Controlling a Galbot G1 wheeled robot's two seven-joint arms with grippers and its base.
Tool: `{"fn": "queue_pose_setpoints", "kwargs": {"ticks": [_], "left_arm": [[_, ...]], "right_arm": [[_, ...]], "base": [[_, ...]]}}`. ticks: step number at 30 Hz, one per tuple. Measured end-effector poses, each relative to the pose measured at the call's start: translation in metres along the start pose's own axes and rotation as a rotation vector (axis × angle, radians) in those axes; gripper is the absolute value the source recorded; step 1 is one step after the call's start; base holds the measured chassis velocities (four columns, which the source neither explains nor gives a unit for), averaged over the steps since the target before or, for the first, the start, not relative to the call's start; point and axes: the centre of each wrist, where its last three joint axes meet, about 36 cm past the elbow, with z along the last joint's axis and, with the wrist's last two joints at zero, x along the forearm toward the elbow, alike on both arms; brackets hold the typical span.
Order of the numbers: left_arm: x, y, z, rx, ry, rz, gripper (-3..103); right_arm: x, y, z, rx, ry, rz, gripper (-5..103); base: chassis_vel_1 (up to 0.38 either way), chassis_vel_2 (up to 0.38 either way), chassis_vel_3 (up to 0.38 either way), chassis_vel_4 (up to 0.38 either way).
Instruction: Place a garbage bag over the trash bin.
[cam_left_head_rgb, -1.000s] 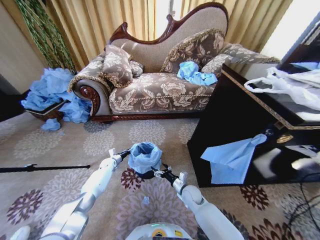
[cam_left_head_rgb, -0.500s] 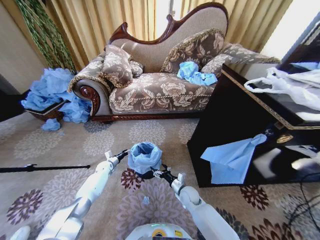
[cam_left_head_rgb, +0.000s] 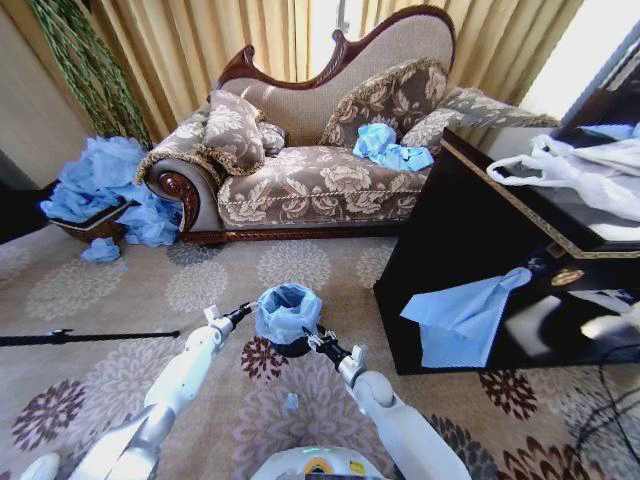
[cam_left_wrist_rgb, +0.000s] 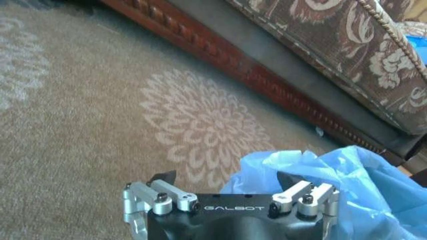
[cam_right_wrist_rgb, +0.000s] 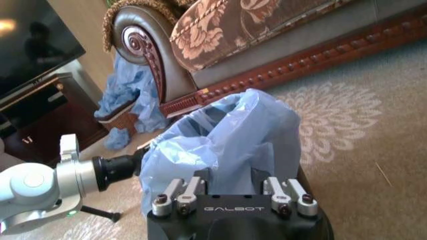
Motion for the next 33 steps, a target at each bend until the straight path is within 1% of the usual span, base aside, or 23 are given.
{"fn": "queue_pose_setpoints", "kwargs": {"ticks": [1, 3, 5, 10, 11, 12, 13, 14, 15, 16, 17, 27, 33], "left_arm": [[0.0, 0.0, 0.0, 0.0, 0.0, 0.0, 100], [0.001, -0.002, 0.0, -0.001, -0.003, 0.001, 100], [0.001, -0.003, 0.0, -0.001, -0.003, 0.001, 100], [-0.001, -0.007, 0.001, 0.004, -0.005, 0.003, 100], [-0.001, -0.007, 0.001, 0.004, -0.005, 0.003, 100], [-0.002, -0.008, 0.001, 0.006, -0.005, 0.004, 100], [-0.003, -0.009, 0.002, 0.007, -0.005, 0.006, 100], [-0.003, -0.007, 0.001, 0.007, -0.004, 0.001, 100], [-0.003, -0.007, 0.001, 0.007, -0.004, 0.001, 100], [-0.003, -0.008, 0.003, 0.01, -0.002, 0.003, 100], [-0.004, -0.008, 0.003, 0.01, -0.002, 0.003, 100], [-0.005, -0.009, 0.004, 0.014, -0.002, 0.003, 100], [-0.002, -0.009, 0.003, 0.019, -0.008, -0.006, 100]], "right_arm": [[0.0, 0.0, 0.0, 0.0, 0.0, 0.0, 37], [0.001, 0.0, 0.002, 0.003, 0.001, -0.004, 30], [0.002, 0.0, 0.003, 0.006, 0.002, -0.006, 30], [0.003, 0.002, 0.006, 0.014, 0.006, -0.009, 14], [0.003, 0.002, 0.006, 0.014, 0.006, -0.009, 14], [0.003, 0.002, 0.007, 0.015, 0.007, -0.009, 11], [0.004, 0.0, 0.01, 0.019, 0.023, -0.002, 11], [0.006, 0.0, 0.014, 0.019, 0.037, -0.001, 5], [0.006, 0.0, 0.014, 0.019, 0.037, -0.001, 5], [0.005, 0.0, 0.011, 0.024, 0.03, -0.003, 1], [0.005, -0.001, 0.01, 0.027, 0.027, -0.001, -2], [0.005, 0.001, 0.012, 0.027, 0.024, -0.005, -2], [-0.001, -0.002, 0.017, 0.024, 0.024, 0.017, -1]], "base": [[0.0, 0.0, 0.0, 0.0], [0.0, 0.0, 0.0, 0.0], [0.0, 0.0, 0.0, 0.0], [0.0, 0.0, 0.0, 0.0], [0.0, 0.0, 0.0, 0.0], [0.0, 0.0, 0.0, 0.0], [0.0, 0.0, 0.0, 0.0], [0.0, 0.0, 0.0, 0.0], [0.0, 0.0, 0.0, 0.0], [0.0, 0.0, 0.0, 0.0], [0.0, 0.0, 0.0, 0.0], [0.0, 0.0, 0.0, 0.0], [0.0, 0.0, 0.0, 0.0]]}}
